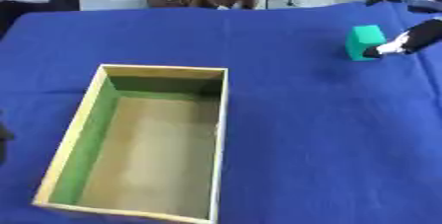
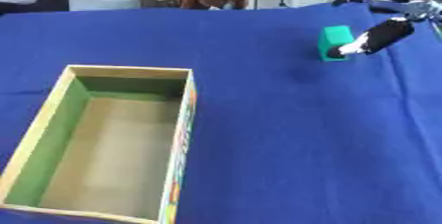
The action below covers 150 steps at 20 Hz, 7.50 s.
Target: Pick up objects on the table and place them in the box.
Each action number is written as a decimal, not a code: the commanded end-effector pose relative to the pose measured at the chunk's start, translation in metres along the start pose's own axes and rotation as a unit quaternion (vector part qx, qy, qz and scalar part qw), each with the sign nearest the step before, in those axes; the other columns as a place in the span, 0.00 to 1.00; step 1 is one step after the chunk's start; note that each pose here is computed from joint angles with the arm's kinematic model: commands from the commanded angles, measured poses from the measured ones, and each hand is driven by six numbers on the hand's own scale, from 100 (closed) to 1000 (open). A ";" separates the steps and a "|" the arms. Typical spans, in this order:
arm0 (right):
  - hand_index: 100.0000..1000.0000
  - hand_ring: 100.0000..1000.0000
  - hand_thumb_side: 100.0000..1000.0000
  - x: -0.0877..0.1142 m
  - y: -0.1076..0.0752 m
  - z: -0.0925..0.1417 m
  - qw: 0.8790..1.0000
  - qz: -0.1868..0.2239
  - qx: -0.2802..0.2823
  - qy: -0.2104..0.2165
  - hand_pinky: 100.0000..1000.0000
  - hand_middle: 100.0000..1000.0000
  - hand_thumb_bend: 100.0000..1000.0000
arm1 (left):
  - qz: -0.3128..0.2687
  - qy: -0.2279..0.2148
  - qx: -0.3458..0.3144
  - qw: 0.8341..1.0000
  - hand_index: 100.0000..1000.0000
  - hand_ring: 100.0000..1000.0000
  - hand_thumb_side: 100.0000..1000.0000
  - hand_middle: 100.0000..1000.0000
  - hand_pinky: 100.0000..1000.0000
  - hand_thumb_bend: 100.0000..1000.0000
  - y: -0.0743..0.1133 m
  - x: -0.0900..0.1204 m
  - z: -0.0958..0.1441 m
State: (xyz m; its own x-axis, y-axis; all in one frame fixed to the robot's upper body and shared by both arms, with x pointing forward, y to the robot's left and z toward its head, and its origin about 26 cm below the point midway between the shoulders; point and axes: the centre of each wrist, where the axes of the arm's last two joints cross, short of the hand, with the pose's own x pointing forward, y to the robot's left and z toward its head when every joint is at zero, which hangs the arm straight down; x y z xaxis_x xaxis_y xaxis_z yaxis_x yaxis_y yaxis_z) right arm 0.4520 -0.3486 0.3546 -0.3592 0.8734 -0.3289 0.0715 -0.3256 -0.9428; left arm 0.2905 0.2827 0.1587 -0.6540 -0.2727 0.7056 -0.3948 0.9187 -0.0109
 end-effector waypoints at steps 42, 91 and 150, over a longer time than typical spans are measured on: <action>1.00 1.00 0.44 -0.046 -0.024 0.031 0.995 -0.054 0.071 0.049 0.87 0.94 0.02 | -0.012 -0.021 -0.033 0.999 0.45 0.26 0.88 0.29 0.00 0.00 -0.006 0.008 -0.005; 0.12 0.84 0.17 -0.042 -0.028 0.037 0.985 -0.056 -0.122 0.107 0.61 0.39 0.00 | -0.019 -0.016 -0.053 0.998 0.45 0.26 0.87 0.30 0.00 0.00 -0.009 0.009 -0.005; 0.05 0.85 0.13 0.293 -0.017 -0.034 0.949 -0.199 -0.144 -0.197 0.55 0.22 0.00 | 0.007 -0.046 0.087 0.995 0.46 0.29 0.87 0.31 0.00 0.00 0.008 0.014 -0.025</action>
State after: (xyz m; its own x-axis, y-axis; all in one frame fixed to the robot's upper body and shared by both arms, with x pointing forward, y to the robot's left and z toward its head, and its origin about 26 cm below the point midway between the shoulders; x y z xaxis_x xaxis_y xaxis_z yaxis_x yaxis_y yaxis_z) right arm 0.3773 -0.0787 0.2689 -0.7265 0.6820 0.0840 0.0602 0.1849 -0.9809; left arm 0.2966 0.2884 0.1766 -0.6936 -0.2692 0.6682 -0.4771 0.8666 -0.1460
